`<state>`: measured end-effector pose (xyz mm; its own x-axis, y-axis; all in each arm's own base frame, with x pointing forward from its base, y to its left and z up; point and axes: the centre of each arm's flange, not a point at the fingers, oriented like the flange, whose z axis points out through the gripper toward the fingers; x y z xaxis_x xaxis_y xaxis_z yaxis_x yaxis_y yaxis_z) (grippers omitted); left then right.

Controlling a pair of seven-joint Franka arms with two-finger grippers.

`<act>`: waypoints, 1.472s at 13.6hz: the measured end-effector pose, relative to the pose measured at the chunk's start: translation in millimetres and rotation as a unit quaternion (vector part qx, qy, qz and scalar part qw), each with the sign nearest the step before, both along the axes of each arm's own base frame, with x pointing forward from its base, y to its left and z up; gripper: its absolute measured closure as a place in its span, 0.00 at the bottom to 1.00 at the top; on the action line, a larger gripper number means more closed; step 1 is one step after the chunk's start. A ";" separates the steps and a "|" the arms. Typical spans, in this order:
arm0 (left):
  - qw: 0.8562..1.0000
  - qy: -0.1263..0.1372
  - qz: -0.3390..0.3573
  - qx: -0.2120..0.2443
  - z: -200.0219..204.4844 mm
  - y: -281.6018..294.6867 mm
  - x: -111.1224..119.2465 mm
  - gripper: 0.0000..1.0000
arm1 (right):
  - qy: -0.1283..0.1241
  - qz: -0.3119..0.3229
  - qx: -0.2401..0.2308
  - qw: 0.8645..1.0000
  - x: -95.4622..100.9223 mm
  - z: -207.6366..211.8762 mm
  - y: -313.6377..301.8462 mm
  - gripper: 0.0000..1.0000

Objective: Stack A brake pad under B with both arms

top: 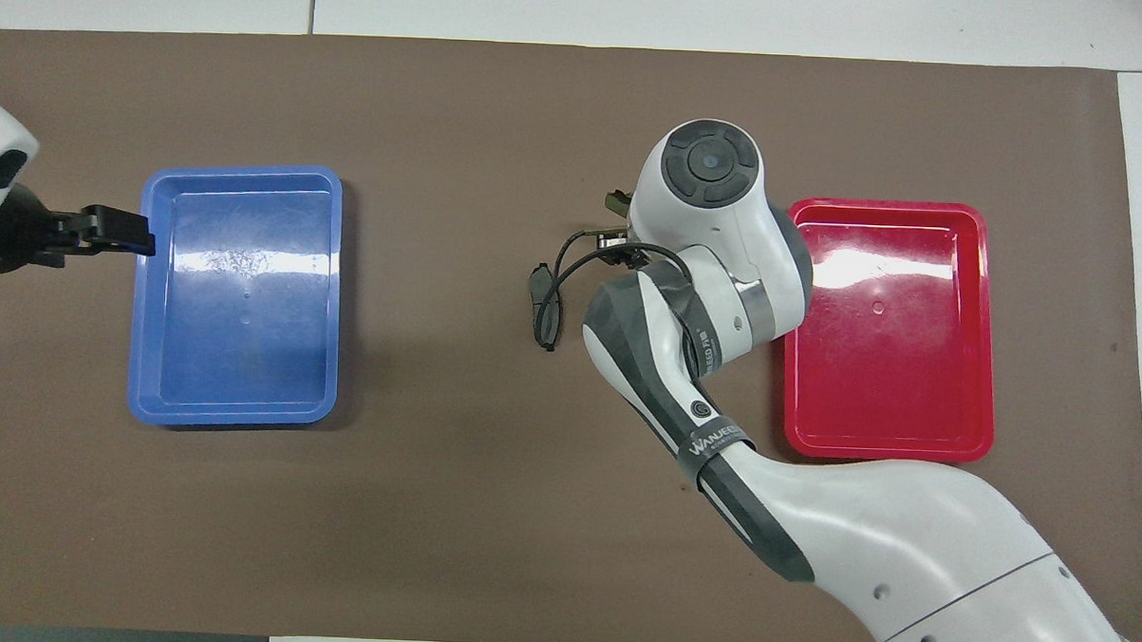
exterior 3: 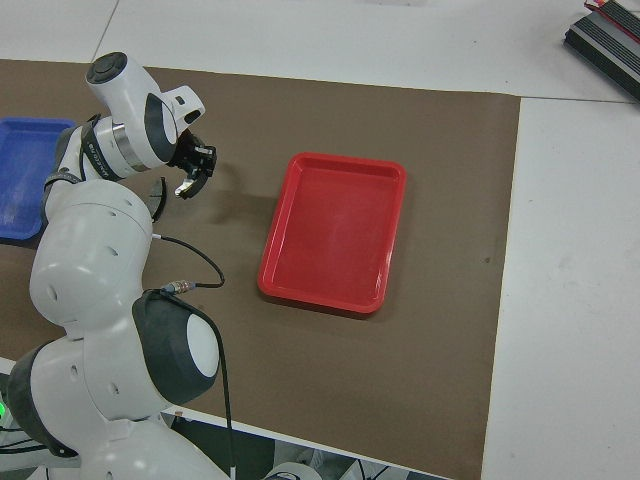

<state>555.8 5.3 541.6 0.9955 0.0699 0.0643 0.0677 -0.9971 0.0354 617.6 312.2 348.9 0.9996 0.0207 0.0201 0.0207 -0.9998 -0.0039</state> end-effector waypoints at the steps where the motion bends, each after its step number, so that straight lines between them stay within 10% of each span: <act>1: 1.000 0.003 0.002 0.000 20.7 17.6 -2.2 0.01 | -0.001 0.002 0.003 1.000 -2.1 -5.1 11.9 0.56; 8: 0.999 0.033 0.009 0.000 68.9 58.1 -8.8 0.00 | 0.006 -0.006 0.001 1.000 -37.8 -48.1 86.7 0.56; 20: 0.998 0.059 -0.027 -0.002 49.7 45.7 -11.1 0.00 | -0.006 0.008 0.010 1.000 -26.0 -30.7 101.6 0.56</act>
